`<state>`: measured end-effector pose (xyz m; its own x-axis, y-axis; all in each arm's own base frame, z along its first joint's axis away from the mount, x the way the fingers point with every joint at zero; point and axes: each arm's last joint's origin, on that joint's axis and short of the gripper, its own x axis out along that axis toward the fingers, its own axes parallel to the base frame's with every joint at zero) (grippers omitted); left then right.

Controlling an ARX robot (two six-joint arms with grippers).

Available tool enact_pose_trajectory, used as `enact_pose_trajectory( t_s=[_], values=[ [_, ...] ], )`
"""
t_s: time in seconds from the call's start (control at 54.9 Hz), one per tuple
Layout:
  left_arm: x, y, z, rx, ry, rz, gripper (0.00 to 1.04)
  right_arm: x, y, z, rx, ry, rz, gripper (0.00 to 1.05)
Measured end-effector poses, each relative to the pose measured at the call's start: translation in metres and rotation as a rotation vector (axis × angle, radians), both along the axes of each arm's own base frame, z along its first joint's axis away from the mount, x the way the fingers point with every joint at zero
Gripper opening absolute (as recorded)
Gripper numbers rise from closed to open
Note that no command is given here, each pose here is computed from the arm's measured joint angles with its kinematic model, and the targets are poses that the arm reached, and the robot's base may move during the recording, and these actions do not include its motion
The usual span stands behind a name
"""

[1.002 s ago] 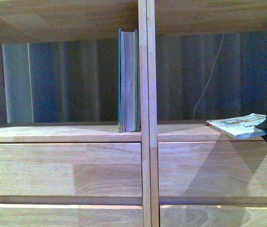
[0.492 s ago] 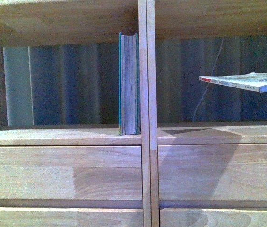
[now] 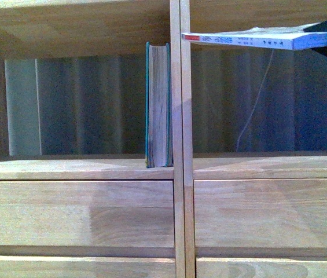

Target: Organize books on shelf

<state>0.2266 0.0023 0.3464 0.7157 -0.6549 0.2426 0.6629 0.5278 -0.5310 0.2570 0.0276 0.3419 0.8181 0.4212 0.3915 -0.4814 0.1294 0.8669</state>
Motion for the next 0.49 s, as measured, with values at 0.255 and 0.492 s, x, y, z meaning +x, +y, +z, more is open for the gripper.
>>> enact_pose_trajectory(
  t_s=[0.255, 0.492],
  values=[
    [0.036, -0.046, 0.032, -0.098, -0.025, -0.152, 0.98, -0.015, 0.021, 0.000, -0.035, -0.038, 0.086, 0.07],
    [0.055, -0.076, 0.041, -0.154, -0.004, -0.233, 0.98, -0.027, 0.035, 0.001, -0.044, -0.060, 0.152, 0.07]
  ],
)
